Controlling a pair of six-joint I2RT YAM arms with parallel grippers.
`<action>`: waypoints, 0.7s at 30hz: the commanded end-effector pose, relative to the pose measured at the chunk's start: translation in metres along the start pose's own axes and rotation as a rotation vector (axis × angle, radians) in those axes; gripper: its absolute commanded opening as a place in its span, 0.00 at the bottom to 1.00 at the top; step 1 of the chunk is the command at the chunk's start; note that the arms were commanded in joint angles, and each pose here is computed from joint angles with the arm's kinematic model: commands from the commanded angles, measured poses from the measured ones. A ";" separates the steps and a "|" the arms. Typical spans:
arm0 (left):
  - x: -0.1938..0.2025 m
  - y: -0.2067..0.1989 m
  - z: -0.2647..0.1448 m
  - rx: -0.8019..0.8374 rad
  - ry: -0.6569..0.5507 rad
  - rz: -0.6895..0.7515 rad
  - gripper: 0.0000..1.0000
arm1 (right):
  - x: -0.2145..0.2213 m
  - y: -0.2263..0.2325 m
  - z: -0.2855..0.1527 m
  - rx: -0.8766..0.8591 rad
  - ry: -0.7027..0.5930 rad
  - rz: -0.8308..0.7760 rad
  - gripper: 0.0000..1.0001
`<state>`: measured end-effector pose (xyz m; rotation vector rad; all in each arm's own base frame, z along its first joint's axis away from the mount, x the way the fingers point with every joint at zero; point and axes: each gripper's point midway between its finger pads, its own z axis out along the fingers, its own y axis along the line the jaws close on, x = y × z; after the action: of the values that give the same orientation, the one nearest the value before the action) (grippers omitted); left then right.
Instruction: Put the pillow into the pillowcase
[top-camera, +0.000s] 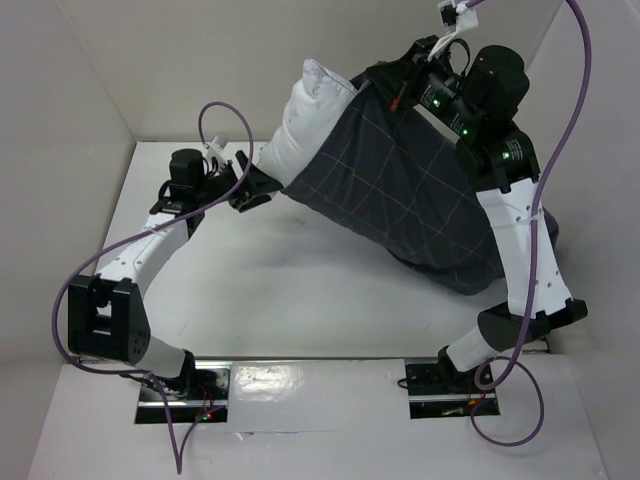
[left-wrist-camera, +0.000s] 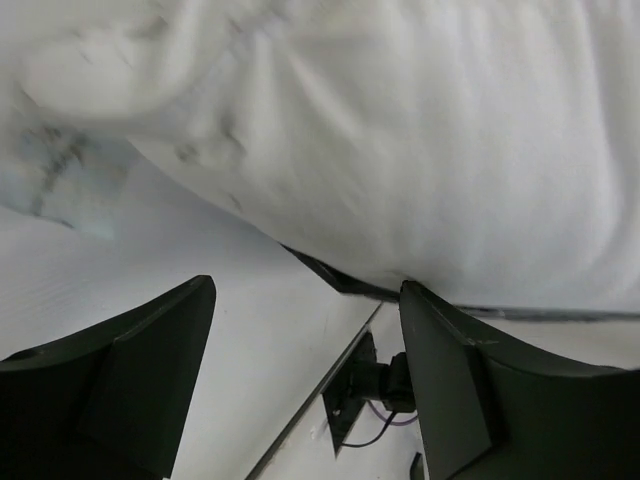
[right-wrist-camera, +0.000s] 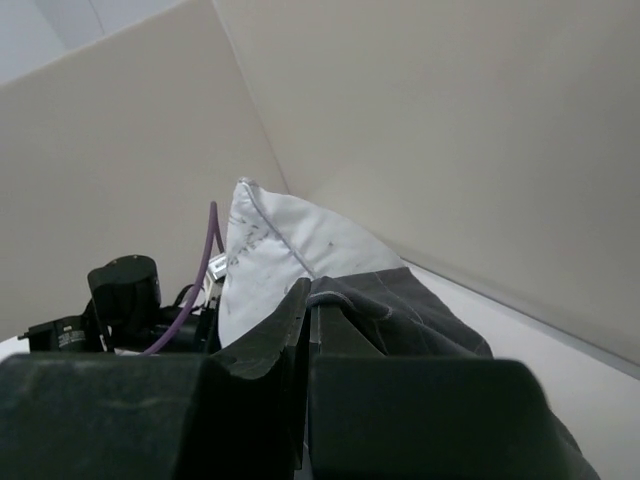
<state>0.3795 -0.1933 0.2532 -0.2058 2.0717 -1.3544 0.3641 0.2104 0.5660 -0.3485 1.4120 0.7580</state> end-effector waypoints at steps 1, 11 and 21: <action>-0.004 -0.022 0.001 0.100 0.001 0.114 0.86 | -0.074 0.035 -0.011 -0.106 -0.245 -0.077 0.00; 0.023 -0.028 0.038 0.124 0.102 0.045 0.68 | -0.061 0.028 -0.004 -0.078 -0.219 -0.070 0.00; -0.035 0.004 -0.025 -0.034 -0.256 -0.193 0.72 | -0.058 0.030 -0.012 -0.072 -0.214 -0.073 0.00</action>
<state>0.3816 -0.1739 0.2345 -0.4779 2.0338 -1.3564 0.3739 0.2185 0.5563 -0.3496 1.4251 0.7657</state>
